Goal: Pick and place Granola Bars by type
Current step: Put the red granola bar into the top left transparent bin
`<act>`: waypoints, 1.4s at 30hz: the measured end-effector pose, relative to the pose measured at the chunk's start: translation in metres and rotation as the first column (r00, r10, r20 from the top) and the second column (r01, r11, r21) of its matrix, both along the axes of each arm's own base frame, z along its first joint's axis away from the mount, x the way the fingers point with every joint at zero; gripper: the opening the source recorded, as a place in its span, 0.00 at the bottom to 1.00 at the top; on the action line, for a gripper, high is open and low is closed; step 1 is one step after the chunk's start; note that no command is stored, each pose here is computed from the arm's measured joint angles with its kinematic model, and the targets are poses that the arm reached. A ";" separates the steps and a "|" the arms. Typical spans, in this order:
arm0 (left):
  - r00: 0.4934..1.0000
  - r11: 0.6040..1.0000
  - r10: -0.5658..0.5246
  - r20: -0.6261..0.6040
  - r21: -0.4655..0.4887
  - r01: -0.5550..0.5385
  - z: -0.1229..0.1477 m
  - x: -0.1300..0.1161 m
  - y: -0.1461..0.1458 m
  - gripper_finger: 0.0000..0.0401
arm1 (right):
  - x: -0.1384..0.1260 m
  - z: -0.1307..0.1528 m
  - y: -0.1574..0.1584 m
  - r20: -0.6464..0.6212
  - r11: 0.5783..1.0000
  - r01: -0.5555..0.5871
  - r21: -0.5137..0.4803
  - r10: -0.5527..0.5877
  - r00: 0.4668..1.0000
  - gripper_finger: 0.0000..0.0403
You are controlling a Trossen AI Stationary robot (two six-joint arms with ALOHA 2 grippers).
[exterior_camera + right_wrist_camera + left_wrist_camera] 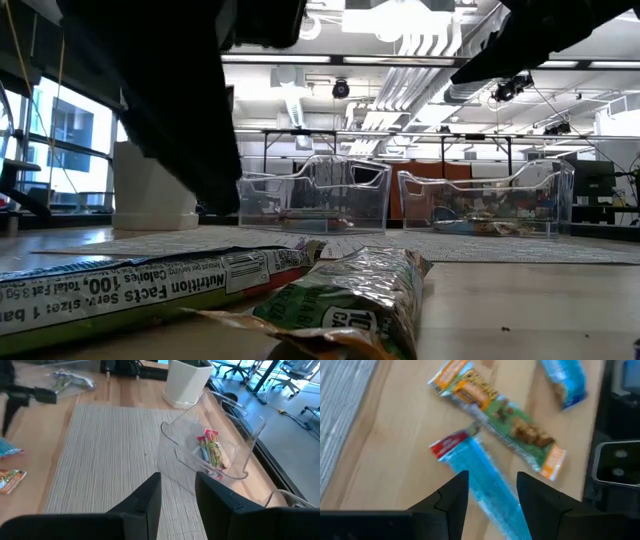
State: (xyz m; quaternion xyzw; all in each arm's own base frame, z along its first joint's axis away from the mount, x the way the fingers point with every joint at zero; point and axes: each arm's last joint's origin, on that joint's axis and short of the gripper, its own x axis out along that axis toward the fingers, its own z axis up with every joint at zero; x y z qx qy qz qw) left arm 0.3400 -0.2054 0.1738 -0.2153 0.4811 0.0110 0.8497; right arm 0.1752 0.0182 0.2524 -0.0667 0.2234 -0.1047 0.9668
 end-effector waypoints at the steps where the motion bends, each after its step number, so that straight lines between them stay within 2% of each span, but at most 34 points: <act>1: 1.000 1.000 -0.005 0.010 0.006 0.005 0.001 0.001 0.000 0.41 | 0.000 0.000 0.000 -0.001 1.000 -0.001 0.000 0.001 1.000 0.26; 7: 1.000 0.999 0.002 -0.008 0.040 -0.001 -0.001 -0.001 0.002 0.41 | 0.001 0.001 0.000 0.009 1.000 -0.003 0.003 0.003 1.000 0.26; 15: 0.998 0.999 -0.025 -0.062 0.021 0.026 -0.030 0.005 -0.006 0.41 | 0.001 0.001 0.001 0.009 1.000 -0.018 0.010 0.018 1.000 0.26; 21: 0.997 0.998 -0.029 -0.072 0.060 0.033 -0.032 0.004 -0.005 0.40 | 0.001 0.001 0.001 0.010 1.000 -0.018 0.010 0.018 1.000 0.26; 26: 0.996 0.994 -0.071 -0.044 0.083 0.075 -0.032 0.005 -0.005 0.29 | 0.001 0.001 0.001 0.010 1.000 -0.018 0.010 0.018 1.000 0.26; 31: 0.998 0.996 -0.067 -0.006 0.065 0.067 -0.028 0.009 -0.004 0.15 | 0.001 0.001 0.001 0.010 1.000 -0.017 0.010 0.017 1.000 0.26; 36: 0.999 0.993 -0.051 -0.001 0.105 0.051 -0.017 0.016 0.010 0.04 | 0.001 0.001 0.001 0.009 1.000 -0.017 0.010 0.017 1.000 0.26; 42: 1.000 0.989 -0.015 0.019 0.149 0.012 0.014 0.037 0.033 0.01 | 0.001 0.001 0.001 0.013 1.000 -0.015 0.015 0.015 1.000 0.26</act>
